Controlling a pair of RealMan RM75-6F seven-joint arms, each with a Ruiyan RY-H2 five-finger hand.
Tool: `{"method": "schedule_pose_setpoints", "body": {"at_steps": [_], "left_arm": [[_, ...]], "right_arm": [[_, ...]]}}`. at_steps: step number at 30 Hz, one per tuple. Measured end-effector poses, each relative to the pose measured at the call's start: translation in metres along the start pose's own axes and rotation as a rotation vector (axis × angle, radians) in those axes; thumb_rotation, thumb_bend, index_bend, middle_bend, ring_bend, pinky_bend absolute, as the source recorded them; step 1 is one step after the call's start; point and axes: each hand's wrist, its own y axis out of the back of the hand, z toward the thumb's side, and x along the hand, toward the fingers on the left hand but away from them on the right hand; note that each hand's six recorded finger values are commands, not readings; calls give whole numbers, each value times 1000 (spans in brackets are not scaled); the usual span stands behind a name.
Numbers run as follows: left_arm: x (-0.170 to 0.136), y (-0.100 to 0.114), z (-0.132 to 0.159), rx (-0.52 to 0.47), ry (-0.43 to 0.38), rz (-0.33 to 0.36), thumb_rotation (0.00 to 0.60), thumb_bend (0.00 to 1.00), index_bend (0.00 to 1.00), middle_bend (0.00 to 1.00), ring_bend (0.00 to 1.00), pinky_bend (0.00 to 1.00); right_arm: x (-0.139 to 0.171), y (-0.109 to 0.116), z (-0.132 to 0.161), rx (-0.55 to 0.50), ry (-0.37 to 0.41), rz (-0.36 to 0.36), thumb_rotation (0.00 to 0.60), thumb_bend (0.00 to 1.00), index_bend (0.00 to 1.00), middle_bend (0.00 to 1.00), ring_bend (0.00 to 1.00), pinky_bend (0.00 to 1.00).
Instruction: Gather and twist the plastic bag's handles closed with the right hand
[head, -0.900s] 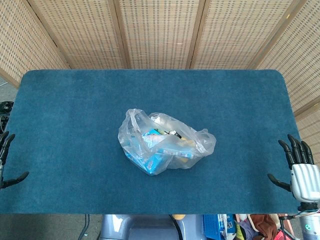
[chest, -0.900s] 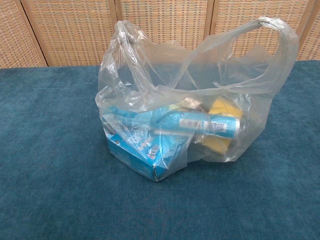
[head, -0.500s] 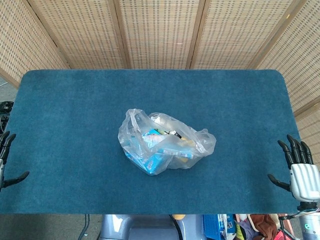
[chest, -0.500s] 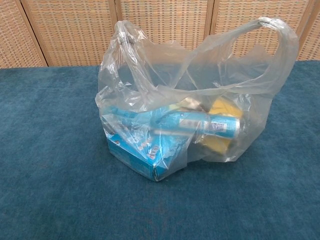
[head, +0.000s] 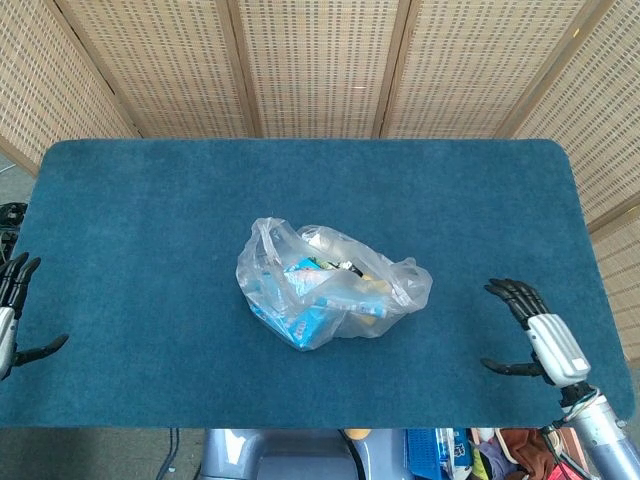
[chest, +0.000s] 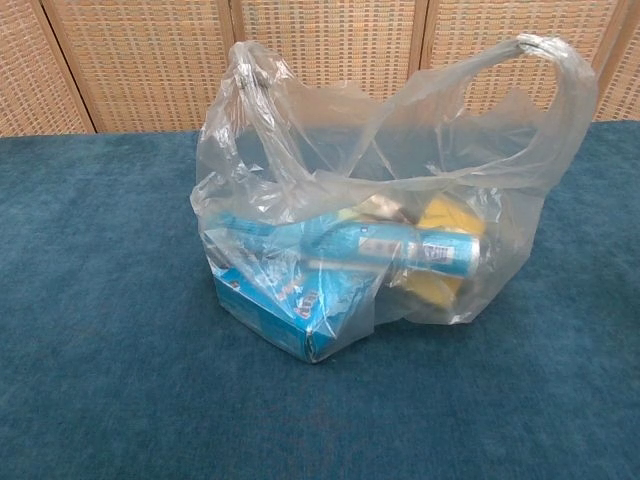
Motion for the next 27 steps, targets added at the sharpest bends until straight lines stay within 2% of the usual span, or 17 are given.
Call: {"method": "schedule_pose_setpoints", "body": {"at_steps": [4,7,13,16,27], "left_arm": [[6,3,6,-14,1,2,600,64,0,0,0,0],[11,4,10,-19,-1,4,600,64,0,0,0,0],[15,2,10,-16,4,-7,600,66,0,0,0,0],[16,2,9,-18,10,-8,600,65,0,0,0,0],[17,5,6,-22,18,3,600,65,0,0,0,0]], "right_arm": [[-22,-9,25,-105,94,96,600,0,119,135,0,0],[-36,-15,42,-144,144,140,600,0,120,138,0,0],[-50,-27,66,-231,177,218,600,0,119,137,0,0],[-59,-33,76,-231,195,251,600,3,120,137,0,0],[-93,-45,98,-284,212,251,600,98,134,159,29,0]]}}
